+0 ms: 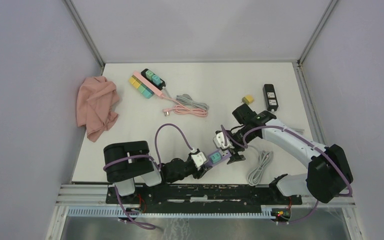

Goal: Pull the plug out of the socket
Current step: Remove the plug from the socket, then place the plug at the center of the board, then move the socket to the center of the board.

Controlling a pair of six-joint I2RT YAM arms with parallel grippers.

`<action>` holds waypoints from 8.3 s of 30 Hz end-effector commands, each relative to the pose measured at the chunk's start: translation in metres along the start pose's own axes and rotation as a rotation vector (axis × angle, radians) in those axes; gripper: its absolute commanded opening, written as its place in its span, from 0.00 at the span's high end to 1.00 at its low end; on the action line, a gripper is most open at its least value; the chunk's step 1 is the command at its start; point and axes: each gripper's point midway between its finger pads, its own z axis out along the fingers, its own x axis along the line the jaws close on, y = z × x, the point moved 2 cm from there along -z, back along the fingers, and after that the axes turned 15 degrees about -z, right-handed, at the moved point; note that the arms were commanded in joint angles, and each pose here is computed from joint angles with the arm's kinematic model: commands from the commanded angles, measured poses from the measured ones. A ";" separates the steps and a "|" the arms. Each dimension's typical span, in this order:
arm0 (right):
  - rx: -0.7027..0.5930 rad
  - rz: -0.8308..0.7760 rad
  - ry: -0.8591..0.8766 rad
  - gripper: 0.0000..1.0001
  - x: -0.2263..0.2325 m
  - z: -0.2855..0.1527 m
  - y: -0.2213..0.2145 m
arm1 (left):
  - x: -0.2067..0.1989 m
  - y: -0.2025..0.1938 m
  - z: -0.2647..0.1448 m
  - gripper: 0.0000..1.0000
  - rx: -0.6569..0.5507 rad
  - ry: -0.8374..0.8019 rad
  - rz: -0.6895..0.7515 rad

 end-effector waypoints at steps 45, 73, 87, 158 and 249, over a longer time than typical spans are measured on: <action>0.042 0.077 -0.027 0.95 -0.032 0.046 0.020 | -0.003 0.001 0.001 0.97 -0.008 -0.018 -0.039; 0.059 0.009 0.028 1.00 -0.006 0.018 -0.003 | -0.003 0.000 -0.001 0.97 -0.012 -0.022 -0.036; -0.079 0.106 0.065 1.00 -0.015 0.043 0.030 | -0.003 0.000 -0.002 0.97 -0.013 -0.025 -0.040; -0.065 1.516 -1.129 0.91 -0.094 -0.149 -0.202 | -0.003 0.003 -0.004 0.87 -0.031 -0.030 -0.049; 0.396 -0.071 0.080 0.35 -0.020 0.080 -0.031 | 0.103 0.147 -0.124 0.00 -0.423 0.269 -0.720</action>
